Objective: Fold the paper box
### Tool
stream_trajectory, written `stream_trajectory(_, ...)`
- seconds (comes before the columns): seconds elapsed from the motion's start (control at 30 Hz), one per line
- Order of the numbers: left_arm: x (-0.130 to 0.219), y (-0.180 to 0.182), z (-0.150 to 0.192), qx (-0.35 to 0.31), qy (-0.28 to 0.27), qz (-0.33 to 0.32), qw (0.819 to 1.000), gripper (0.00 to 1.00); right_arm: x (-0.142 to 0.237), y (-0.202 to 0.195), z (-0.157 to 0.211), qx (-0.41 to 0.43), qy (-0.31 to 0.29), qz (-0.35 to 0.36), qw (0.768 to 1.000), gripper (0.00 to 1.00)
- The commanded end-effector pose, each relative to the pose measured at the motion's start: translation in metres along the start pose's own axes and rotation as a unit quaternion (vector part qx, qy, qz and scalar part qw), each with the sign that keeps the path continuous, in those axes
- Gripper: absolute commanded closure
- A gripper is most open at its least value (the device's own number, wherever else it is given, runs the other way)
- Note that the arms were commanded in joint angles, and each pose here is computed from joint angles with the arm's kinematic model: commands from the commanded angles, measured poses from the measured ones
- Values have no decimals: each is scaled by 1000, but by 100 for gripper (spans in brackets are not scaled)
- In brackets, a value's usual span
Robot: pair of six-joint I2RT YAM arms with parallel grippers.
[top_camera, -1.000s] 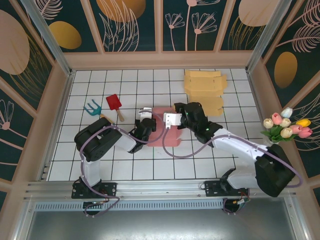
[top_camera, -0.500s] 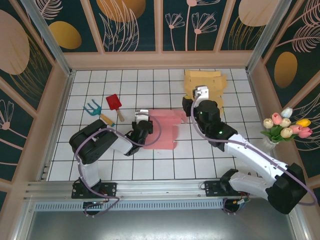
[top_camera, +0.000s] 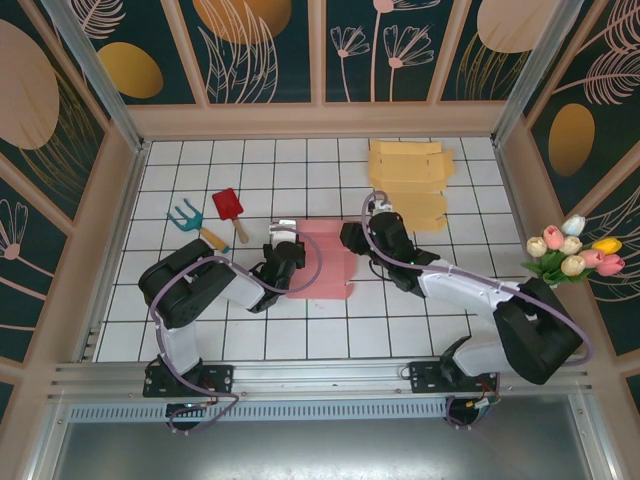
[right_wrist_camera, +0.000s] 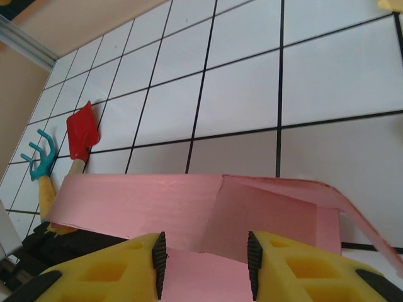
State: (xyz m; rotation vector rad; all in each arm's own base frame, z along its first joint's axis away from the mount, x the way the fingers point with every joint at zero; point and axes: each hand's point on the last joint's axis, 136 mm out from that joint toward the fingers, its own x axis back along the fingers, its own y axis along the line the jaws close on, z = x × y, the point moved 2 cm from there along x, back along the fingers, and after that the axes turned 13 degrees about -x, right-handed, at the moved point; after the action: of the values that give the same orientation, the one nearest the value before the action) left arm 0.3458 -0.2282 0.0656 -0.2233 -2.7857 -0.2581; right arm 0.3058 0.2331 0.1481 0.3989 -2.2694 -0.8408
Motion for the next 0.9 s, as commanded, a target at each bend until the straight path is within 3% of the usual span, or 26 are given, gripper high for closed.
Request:
stream_trajectory(0.0,-1,5,-4,17,-11,-15,1000,100,-3,20,-10,-21,-11,-34,999,58)
stream_trajectory(0.17,-3,2,-5,15,-10,-9,1000,100,-6,17,-8,-27,-22,-42,999,56)
stream_trajectory(0.43,-5,-2,-1,20,-6,-1,1000,100,-21,25,7,-49,24,-72,996,56)
stream_trajectory(0.6,-5,-1,-3,23,-7,-4,1000,100,-19,24,9,-62,22,-85,994,57)
stream_trajectory(0.73,-5,-1,-3,24,-7,-3,1000,100,-12,40,12,-63,31,-144,987,59)
stream_trajectory(0.87,-4,0,-3,25,-7,-5,1000,100,-8,35,7,-65,14,-144,987,64)
